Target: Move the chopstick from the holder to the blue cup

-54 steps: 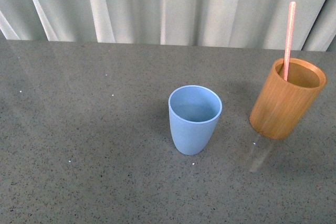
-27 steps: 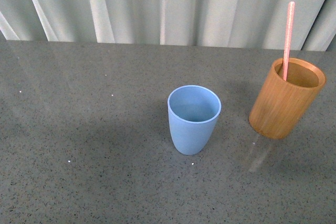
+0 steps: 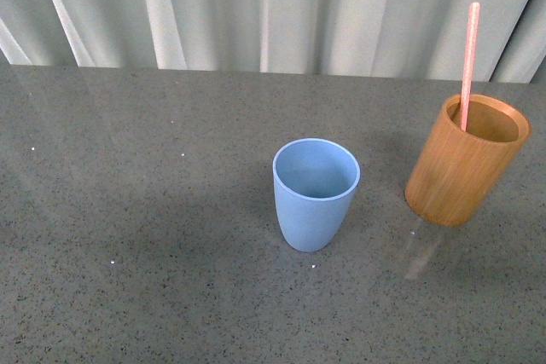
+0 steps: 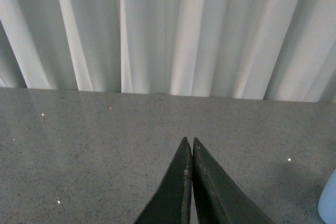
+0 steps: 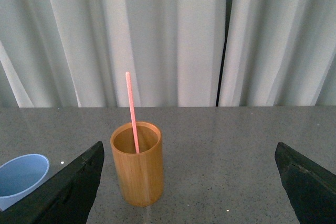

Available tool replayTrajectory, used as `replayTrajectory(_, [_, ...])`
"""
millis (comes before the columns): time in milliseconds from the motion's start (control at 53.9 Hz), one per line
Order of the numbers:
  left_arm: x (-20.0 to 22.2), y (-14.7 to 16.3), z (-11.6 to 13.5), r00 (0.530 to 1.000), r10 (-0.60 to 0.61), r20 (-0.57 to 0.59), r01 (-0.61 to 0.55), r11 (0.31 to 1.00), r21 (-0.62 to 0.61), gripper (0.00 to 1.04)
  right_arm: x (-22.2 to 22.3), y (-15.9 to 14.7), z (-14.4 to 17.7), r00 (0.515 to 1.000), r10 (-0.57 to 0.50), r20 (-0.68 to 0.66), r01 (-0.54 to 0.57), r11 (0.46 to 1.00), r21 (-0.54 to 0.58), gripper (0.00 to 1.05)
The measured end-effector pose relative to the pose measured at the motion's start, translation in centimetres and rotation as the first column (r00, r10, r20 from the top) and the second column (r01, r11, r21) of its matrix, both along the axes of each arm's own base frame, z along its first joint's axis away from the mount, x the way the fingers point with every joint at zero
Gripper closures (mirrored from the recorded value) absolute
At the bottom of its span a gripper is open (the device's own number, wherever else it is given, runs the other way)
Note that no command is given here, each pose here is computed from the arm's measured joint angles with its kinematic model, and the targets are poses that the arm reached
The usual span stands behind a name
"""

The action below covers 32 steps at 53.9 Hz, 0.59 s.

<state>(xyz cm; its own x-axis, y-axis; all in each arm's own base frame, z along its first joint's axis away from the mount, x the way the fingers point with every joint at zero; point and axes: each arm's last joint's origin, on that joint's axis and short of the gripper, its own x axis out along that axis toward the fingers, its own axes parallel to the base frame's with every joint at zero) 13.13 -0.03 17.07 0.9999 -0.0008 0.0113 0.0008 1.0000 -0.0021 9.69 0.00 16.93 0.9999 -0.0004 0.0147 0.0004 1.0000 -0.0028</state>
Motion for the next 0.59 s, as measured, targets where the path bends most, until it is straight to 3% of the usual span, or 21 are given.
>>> replayTrajectory(594, [-1.9,0.0,0.2,1.0,0.0,0.011,0.0,1.0,0.0,1.01,0.0,0.0,0.0,1.0,0.0,0.0,0.0,1.0,0.0,0.1])
